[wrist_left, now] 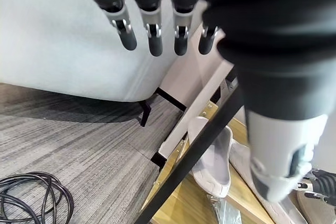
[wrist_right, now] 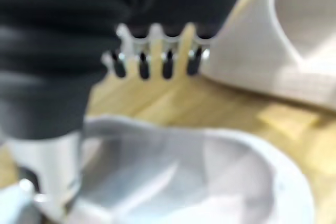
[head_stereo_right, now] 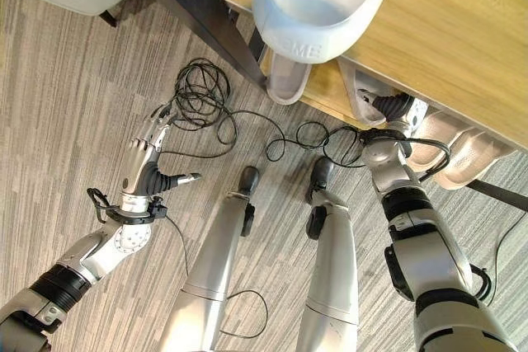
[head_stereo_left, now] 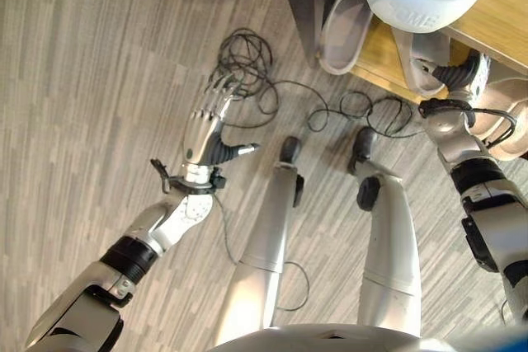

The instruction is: Arrange the slippers neatly on the shoe rack.

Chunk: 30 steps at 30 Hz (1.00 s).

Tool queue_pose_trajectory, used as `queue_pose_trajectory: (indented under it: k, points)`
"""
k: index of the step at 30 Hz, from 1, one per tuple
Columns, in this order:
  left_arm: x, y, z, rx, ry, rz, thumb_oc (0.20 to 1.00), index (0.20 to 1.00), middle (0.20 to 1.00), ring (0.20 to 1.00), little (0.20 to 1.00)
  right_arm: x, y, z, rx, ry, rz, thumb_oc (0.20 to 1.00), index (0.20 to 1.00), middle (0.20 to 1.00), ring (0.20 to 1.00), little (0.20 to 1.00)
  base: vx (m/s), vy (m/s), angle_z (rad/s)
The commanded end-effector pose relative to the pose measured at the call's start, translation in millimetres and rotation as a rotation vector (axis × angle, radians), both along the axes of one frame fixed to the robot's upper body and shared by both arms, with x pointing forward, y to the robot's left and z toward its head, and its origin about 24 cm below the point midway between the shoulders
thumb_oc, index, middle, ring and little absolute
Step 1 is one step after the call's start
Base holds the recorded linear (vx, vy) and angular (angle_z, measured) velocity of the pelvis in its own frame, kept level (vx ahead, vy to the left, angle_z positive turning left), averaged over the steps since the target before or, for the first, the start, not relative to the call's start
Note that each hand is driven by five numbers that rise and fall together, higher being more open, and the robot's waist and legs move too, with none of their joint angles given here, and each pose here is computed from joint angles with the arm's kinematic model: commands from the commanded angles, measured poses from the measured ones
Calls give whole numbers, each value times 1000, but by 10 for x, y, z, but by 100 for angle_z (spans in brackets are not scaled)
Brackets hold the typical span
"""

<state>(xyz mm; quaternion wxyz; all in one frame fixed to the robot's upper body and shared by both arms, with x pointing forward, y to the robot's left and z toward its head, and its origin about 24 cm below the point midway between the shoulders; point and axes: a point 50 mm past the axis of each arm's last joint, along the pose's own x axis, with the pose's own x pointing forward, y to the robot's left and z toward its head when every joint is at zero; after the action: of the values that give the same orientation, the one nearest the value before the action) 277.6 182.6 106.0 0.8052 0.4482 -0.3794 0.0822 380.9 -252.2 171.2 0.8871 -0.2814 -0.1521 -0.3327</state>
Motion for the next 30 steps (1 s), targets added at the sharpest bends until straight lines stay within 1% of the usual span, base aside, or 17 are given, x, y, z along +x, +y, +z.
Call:
queue_pose_trajectory:
  k: [1,2,3,5,6,7,17,22,30]
  points:
    - [-72,-38,46,-45,-10,-40,1000,1000,1000,1000,1000,-29,15,45,61,-72,36,1000,1000,1000,1000,1000,0,0,0]
    - [-71,-41,51,-51,-10,-42,1000,1000,1000,1000,1000,-22,30,36,79,-71,43,1000,1000,1000,1000,1000,0,0,0]
    - [-69,-48,54,-52,-6,-48,1000,1000,1000,1000,1000,-12,76,13,155,-85,75,1000,1000,1000,1000,1000,0,0,0]
    - [-70,-46,55,-51,-5,-48,1000,1000,1000,1000,1000,-13,74,11,157,-84,76,1000,1000,1000,1000,1000,0,0,0]
    - [-73,-35,36,-56,13,-44,1000,1000,1000,1000,1000,-2,115,-82,261,-76,103,1000,1000,1000,1000,1000,0,0,0]
    - [-68,-25,31,-55,19,-40,1000,1000,1000,1000,1000,2,129,-115,292,-70,111,1000,1000,1000,1000,1000,0,0,0]
    - [-65,-18,43,-52,21,-36,1000,1000,1000,1000,1000,29,243,-270,350,-12,136,1000,1000,1000,1000,1000,0,0,0]
    - [-56,-17,37,-46,34,-36,1000,1000,1000,1000,1000,53,346,-329,397,13,179,1000,1000,1000,1000,1000,0,0,0]
    - [-53,6,52,-28,42,-33,1000,1000,1000,1000,1000,85,476,-296,388,23,252,1000,1000,1000,1000,1000,0,0,0]
